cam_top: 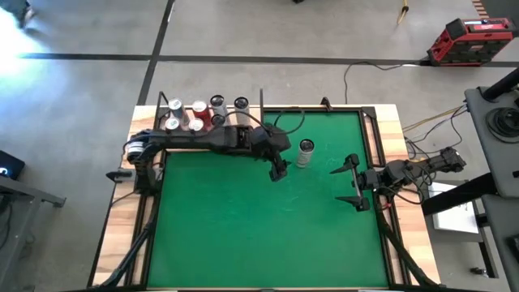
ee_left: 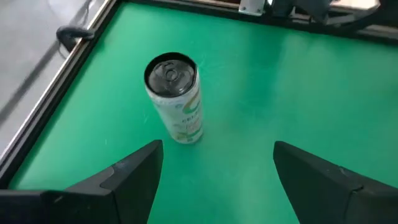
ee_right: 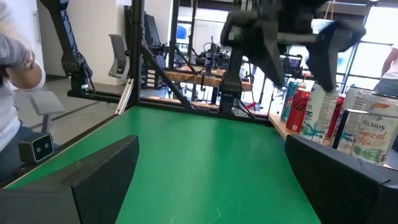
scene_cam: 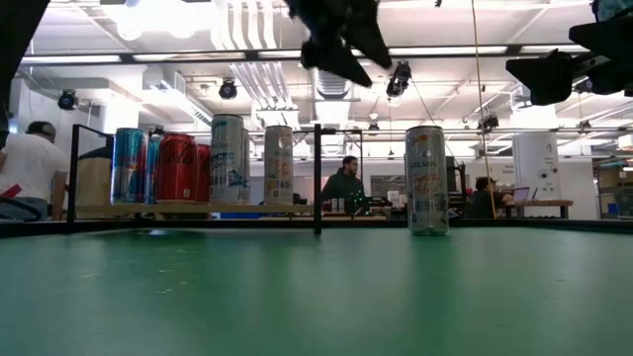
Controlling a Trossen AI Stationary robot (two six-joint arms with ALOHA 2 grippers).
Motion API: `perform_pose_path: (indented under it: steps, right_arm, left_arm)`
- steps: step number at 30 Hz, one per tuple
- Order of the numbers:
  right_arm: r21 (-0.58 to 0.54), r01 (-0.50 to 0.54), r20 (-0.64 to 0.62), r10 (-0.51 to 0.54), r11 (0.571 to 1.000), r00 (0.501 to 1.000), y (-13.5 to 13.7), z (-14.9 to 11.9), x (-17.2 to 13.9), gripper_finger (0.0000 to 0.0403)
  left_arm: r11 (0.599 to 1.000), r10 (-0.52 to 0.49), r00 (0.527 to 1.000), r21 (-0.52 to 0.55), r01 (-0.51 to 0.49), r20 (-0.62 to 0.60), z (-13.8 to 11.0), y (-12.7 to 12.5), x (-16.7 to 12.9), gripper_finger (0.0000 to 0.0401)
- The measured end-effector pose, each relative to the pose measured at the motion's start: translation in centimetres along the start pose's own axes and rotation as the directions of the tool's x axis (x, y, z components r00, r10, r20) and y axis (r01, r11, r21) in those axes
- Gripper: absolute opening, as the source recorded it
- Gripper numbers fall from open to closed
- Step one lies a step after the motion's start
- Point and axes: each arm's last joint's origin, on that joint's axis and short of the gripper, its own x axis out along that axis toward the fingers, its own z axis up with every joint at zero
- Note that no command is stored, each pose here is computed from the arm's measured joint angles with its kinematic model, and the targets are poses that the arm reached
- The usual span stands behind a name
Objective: Place canned beverage on shelf
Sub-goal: Put the white yellow soda can on the shelf aligned with the other white yellow soda can
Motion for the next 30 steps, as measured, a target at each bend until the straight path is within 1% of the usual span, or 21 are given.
perform_pose_path:
  steps: [3, 5, 7, 9, 12, 14, 17, 19, 20, 22, 24, 26, 30]
  right_arm:
    - [0.0, 0.0, 0.0, 0.0, 1.0, 1.0, 0.0, 0.0, 0.0, 0.0396]
    - [0.0, 0.0, 0.0, 0.0, 1.0, 1.0, 0.0, 0.0, 0.0, 0.0396]
    - [0.0, 0.0, 0.0, 0.0, 1.0, 1.0, 0.0, 0.0, 0.0, 0.0396]
    - [0.0, 0.0, 0.0, 0.0, 1.0, 1.0, 0.0, 0.0, 0.0, 0.0396]
    - [0.0, 0.0, 0.0, 0.0, 1.0, 1.0, 0.0, 0.0, 0.0, 0.0396]
    - [0.0, 0.0, 0.0, 0.0, 1.0, 1.0, 0.0, 0.0, 0.0, 0.0396]
    - [0.0, 0.0, 0.0, 0.0, 1.0, 1.0, 0.0, 0.0, 0.0, 0.0396]
    - [0.0, 0.0, 0.0, 0.0, 1.0, 1.0, 0.0, 0.0, 0.0, 0.0396]
    - [0.0, 0.0, 0.0, 0.0, 1.0, 1.0, 0.0, 0.0, 0.0, 0.0396]
    - [0.0, -0.001, 0.001, 0.001, 1.0, 1.0, 0.0, 0.0, 0.0, 0.0396]
    - [0.0, 0.0, 0.0, 0.0, 1.0, 1.0, 0.0, 0.0, 0.0, 0.0396]
    - [0.0, 0.0, 0.0, 0.0, 1.0, 1.0, 0.0, 0.0, 0.0, 0.0396]
    - [0.0, 0.0, 0.0, 0.0, 1.0, 1.0, 0.0, 0.0, 0.0, 0.0396]
  left_arm:
    - [0.999, -0.002, 0.998, 0.033, 0.0, 0.056, -1.4, -0.2, 2.0, 0.0289]
    - [0.999, -0.011, 0.992, 0.043, 0.006, 0.123, -2.3, -0.3, 3.4, 0.0289]
    - [0.998, -0.021, 0.978, 0.066, 0.007, 0.206, -3.3, -0.4, 4.6, 0.0289]
    - [0.996, -0.032, 0.948, 0.084, 0.005, 0.316, -4.1, -0.4, 5.5, 0.0289]
    - [0.995, -0.042, 0.873, 0.104, -0.01, 0.486, -5.4, -0.3, 6.1, 0.0289]
    - [0.992, -0.047, 0.815, 0.121, -0.028, 0.578, -6.8, -0.1, 6.4, 0.0289]
    - [0.987, -0.067, 0.719, 0.152, -0.053, 0.692, -8.7, 0.4, 6.3, 0.0289]
    - [0.985, -0.1, 0.655, 0.17, -0.043, 0.749, -9.4, 0.9, 6.1, 0.0289]
    - [0.983, -0.118, 0.634, 0.18, -0.033, 0.764, -9.7, 1.1, 6.0, 0.0289]
    - [0.979, -0.15, 0.624, 0.202, -0.013, 0.767, -10.0, 1.4, 6.5, 0.0289]
    - [0.979, -0.162, 0.64, 0.205, 0.007, 0.751, -10.0, 1.6, 7.1, 0.0289]
    - [0.982, -0.157, 0.653, 0.186, 0.024, 0.741, -9.4, 1.7, 7.8, 0.0289]
    - [0.987, -0.141, 0.678, 0.153, 0.042, 0.722, -7.5, 2.0, 9.6, 0.0289]
